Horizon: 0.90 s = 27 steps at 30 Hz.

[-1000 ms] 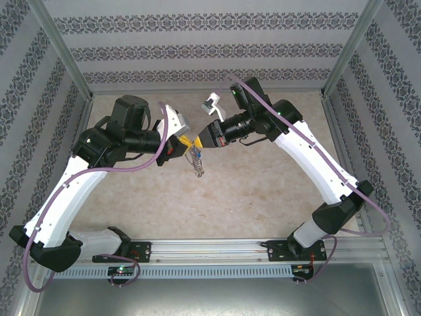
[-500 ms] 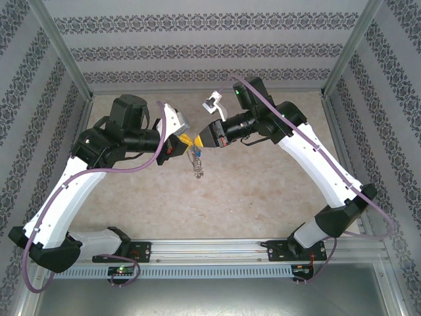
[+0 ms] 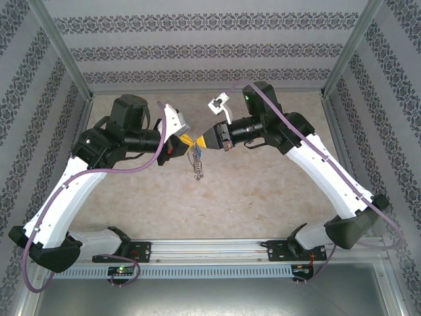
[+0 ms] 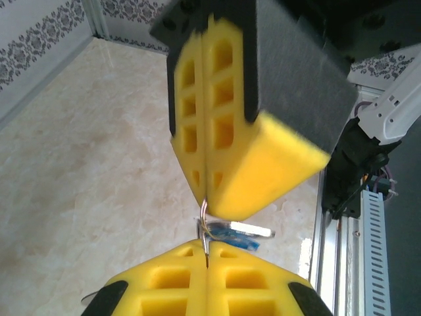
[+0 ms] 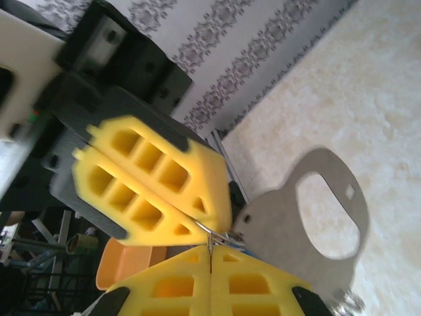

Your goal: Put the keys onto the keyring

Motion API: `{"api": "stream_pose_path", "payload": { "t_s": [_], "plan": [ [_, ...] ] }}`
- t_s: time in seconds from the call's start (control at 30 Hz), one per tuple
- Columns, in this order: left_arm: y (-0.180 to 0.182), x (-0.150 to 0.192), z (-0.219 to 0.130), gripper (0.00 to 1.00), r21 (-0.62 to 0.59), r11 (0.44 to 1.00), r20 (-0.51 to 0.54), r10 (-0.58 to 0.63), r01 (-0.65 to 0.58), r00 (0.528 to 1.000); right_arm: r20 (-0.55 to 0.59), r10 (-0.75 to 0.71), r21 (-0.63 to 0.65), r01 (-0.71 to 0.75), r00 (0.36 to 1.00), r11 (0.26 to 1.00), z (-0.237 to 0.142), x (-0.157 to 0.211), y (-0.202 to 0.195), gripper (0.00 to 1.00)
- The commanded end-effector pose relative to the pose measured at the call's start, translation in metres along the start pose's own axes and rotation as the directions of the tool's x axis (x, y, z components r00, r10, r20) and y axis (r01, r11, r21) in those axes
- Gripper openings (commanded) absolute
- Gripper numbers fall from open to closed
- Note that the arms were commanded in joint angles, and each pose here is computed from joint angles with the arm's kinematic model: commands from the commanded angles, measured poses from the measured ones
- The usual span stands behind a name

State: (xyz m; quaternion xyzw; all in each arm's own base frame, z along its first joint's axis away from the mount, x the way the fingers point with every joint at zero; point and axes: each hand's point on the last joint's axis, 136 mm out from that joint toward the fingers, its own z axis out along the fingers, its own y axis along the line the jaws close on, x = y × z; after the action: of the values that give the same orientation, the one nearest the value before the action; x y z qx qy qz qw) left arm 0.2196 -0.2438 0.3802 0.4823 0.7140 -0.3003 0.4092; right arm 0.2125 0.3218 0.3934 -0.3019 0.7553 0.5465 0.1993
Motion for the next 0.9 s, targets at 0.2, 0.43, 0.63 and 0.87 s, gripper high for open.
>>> {"api": "stream_pose_path", "payload": {
  "t_s": [0.2,0.43,0.63,0.87],
  "plan": [
    [-0.019,0.003,0.004,0.00,0.084,0.996,-0.016,0.003,-0.002,1.000,0.091,-0.082,-0.057,0.088,0.992,0.995,-0.009,-0.026,0.019,0.00],
    [-0.019,0.005,0.003,0.00,0.078,0.997,-0.015,-0.005,0.006,1.000,0.059,-0.082,-0.047,0.085,0.995,0.995,-0.014,-0.014,0.023,0.00],
    [-0.017,0.011,0.002,0.00,0.059,0.998,-0.032,-0.015,0.016,0.999,0.043,-0.082,-0.048,0.084,0.996,0.995,-0.018,-0.004,0.025,0.00],
    [-0.012,0.015,0.004,0.00,0.035,0.999,-0.047,-0.021,0.022,0.999,-0.009,-0.059,-0.043,0.058,0.998,0.997,-0.020,0.008,0.030,0.00]
  ]
}}
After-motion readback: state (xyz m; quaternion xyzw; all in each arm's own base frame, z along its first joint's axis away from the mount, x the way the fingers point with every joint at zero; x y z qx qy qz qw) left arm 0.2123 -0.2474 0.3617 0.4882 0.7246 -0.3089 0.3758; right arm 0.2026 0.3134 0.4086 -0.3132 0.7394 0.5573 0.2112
